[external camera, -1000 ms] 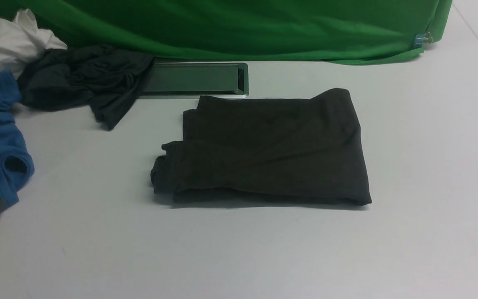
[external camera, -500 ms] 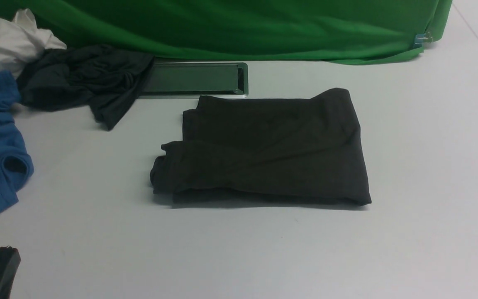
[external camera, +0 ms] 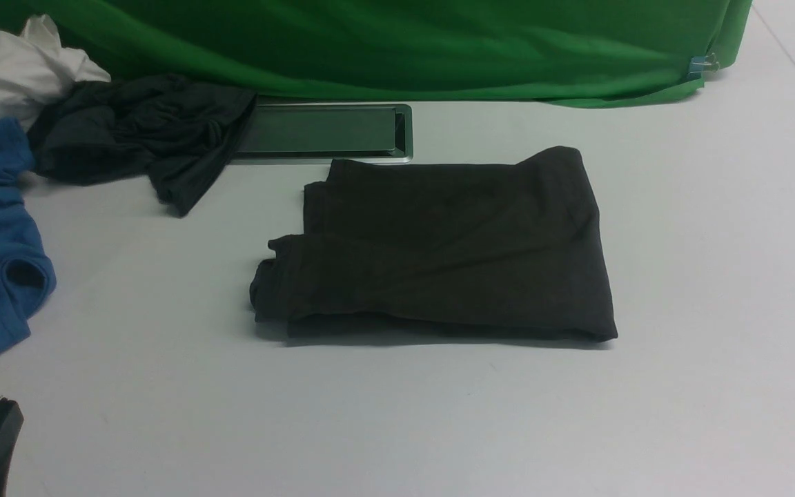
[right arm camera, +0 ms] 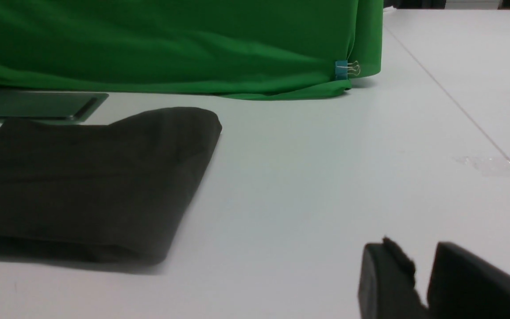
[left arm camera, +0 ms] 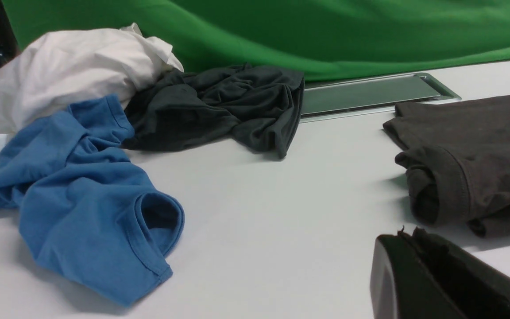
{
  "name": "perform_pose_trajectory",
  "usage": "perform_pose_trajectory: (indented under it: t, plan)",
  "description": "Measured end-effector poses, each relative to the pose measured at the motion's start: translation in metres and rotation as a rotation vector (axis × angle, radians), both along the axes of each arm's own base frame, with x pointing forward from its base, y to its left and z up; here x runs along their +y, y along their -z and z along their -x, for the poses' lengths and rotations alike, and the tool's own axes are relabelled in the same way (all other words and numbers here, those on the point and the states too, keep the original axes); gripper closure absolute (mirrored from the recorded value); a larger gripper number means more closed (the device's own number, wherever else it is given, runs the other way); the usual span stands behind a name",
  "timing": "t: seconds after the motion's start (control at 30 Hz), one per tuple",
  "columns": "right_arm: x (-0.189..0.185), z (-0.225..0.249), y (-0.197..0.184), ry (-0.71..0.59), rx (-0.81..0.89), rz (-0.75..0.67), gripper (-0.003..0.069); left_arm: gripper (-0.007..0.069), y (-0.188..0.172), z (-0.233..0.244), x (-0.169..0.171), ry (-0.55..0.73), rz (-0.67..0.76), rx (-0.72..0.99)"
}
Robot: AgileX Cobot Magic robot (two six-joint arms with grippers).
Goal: Fold a long-sleeved shirt on a white desktop.
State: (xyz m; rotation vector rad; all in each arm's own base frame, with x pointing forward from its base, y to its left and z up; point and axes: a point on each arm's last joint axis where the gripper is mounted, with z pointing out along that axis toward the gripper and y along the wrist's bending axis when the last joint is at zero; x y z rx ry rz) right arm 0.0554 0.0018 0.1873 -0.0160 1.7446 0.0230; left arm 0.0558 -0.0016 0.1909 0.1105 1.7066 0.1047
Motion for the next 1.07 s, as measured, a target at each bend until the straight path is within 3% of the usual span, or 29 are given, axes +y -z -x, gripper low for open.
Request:
perform_pose_trajectory:
  t: [1.07]
  plan:
    - [0.0, 0.0, -0.0001, 0.0, -0.001, 0.0, 0.042, 0.0607, 0.0, 0.0, 0.0, 0.0, 0.0, 0.0]
